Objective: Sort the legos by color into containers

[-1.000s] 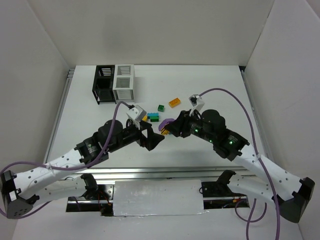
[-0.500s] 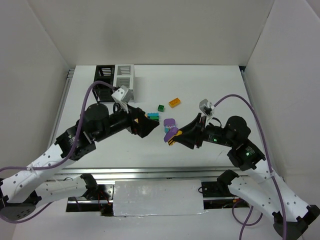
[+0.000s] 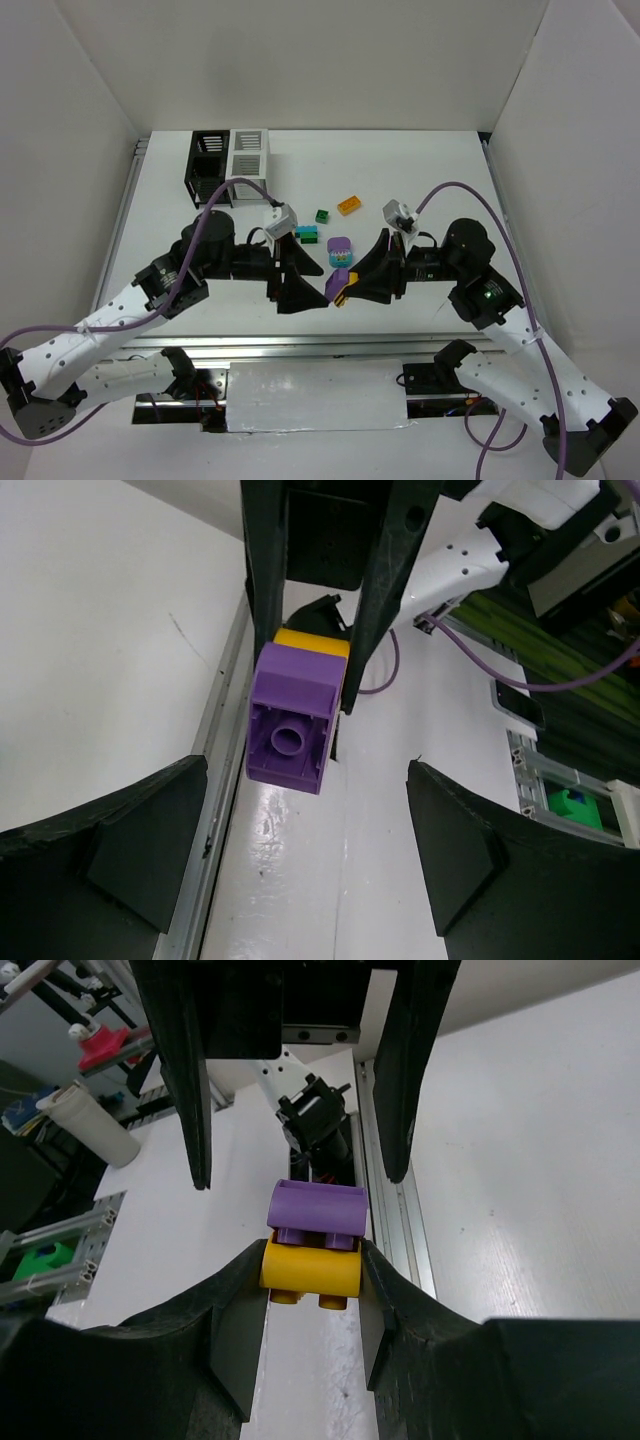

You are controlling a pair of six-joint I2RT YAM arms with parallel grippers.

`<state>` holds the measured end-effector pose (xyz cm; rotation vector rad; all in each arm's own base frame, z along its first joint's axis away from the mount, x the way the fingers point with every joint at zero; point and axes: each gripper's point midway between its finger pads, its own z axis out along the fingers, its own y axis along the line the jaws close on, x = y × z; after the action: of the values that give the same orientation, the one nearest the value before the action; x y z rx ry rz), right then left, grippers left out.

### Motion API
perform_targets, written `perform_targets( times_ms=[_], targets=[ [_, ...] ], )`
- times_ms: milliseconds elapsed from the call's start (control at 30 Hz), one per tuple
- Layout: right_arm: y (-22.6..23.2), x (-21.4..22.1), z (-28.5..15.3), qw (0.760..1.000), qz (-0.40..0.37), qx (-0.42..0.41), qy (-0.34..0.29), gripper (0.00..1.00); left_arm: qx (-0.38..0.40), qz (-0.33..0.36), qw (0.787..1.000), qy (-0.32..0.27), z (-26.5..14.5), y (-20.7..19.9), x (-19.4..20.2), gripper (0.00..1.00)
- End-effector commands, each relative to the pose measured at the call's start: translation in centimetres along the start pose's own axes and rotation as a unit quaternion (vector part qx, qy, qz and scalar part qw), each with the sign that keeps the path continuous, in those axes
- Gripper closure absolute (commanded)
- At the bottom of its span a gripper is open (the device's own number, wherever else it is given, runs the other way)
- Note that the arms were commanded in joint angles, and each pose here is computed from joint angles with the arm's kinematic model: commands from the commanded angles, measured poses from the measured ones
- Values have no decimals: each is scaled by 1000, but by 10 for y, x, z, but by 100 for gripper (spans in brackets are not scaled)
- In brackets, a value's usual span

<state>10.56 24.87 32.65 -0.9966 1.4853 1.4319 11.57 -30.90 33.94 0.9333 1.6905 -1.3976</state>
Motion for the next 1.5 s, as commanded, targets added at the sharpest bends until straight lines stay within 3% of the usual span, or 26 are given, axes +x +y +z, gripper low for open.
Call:
perform_targets(
  times_ms=[0, 233, 433, 600, 833, 967, 1000, 1033, 1100, 1300, 1467],
  targets=[
    [16, -25, -2, 999, -36, -30, -13, 100, 60, 37, 997, -23, -1, -22, -15, 7],
    [21, -23, 0, 998, -41, -57, -2, 100, 47, 17, 999, -18, 13, -8, -12, 10],
    [24, -18, 0, 996, -47, -72, 3, 100, 65, 10, 998, -12, 18, -10, -11, 23],
    [21, -18, 1, 997, -46, -67, -1, 100, 76, 18, 997, -17, 18, -13, -14, 50],
    [19, -16, 5, 996, -31, -85, 2, 100, 85, 7, 996, 0, 27, -9, -7, 42],
    [20, -16, 5, 996, -35, -86, 1, 100, 100, 5, 995, 0, 29, -11, -5, 44],
    [20, -16, 5, 996, -36, -86, 1, 100, 104, 7, 995, -1, 29, -12, -6, 47],
    [19, -16, 5, 996, -38, -83, 0, 100, 102, 7, 995, -1, 29, -12, -6, 72],
    [17, -15, 3, 996, -42, -76, 1, 100, 85, 12, 996, -5, 26, -9, -10, 100],
    [12, -7, 4, 996, -50, -79, 8, 100, 93, 37, 995, -23, 13, -21, -21, 100],
    [1, -5, 4, 998, -49, -48, 6, 100, -39, 23, 998, -35, -7, 19, -41, 100]
  ],
)
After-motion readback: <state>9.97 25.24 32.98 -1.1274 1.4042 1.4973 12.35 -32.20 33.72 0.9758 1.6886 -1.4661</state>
